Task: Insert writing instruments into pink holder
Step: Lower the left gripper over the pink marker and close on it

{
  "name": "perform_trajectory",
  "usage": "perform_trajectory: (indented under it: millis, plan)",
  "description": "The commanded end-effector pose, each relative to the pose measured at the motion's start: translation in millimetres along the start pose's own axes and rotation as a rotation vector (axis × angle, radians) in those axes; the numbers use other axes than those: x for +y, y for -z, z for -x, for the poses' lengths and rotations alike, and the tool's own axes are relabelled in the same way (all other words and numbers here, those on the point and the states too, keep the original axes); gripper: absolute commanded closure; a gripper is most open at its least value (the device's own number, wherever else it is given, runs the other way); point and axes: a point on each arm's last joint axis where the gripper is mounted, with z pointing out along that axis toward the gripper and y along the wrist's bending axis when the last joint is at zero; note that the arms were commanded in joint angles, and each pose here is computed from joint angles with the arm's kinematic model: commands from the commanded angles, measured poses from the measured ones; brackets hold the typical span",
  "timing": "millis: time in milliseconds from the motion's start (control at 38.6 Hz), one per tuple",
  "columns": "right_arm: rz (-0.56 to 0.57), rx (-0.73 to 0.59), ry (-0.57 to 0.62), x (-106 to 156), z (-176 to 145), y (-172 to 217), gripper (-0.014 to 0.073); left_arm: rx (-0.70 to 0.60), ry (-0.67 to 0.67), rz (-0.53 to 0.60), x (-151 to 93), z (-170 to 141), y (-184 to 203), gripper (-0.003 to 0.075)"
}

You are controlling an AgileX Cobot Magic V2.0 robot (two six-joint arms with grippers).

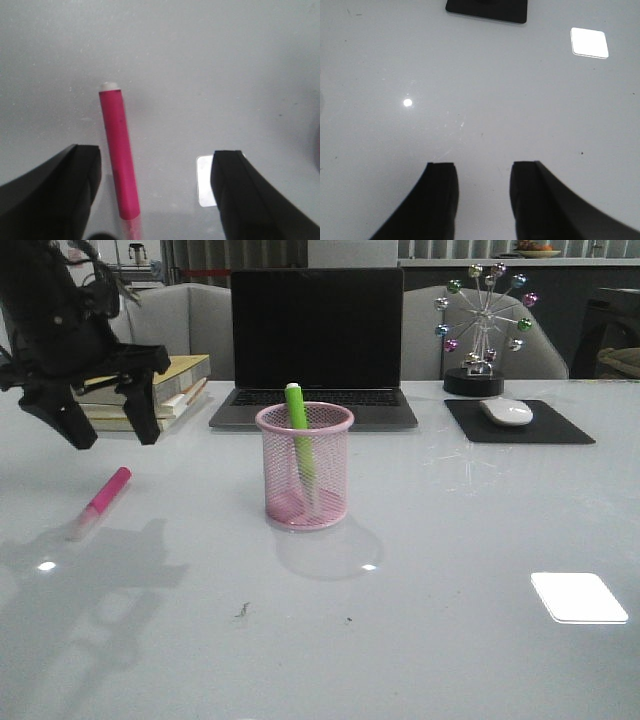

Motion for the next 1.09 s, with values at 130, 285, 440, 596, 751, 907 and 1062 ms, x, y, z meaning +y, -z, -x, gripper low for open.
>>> perform_trajectory:
  millis: [130,285,440,596,751,907,1062]
  plan:
    - [-0.017,-0.108,0.002,-2,15,7,0.0211,-0.07,-0.011,0.019,-3,11,12,0.0211]
    - [-0.017,-0.108,0.002,-2,15,7,0.0211,-0.05,-0.013,0.027,0,9,2,0.0211]
    - [-0.017,-0.108,0.002,-2,15,7,0.0211,-0.025,-0.012,0.032,2,8,-10,0.0211]
    - [-0.017,-0.108,0.002,-2,15,7,0.0211,-0.008,-0.009,0.033,3,6,-18,0.0211]
    - [-0.017,-0.108,0.002,-2,15,7,0.0211,0.003,-0.008,0.034,4,5,-22,0.0239]
    - [-0.017,-0.108,0.002,-2,15,7,0.0211,0.015,-0.012,0.039,5,4,-24,0.0447]
    - [-0.017,-0.108,0.002,-2,15,7,0.0211,0.017,-0.02,0.047,6,4,-24,0.0619]
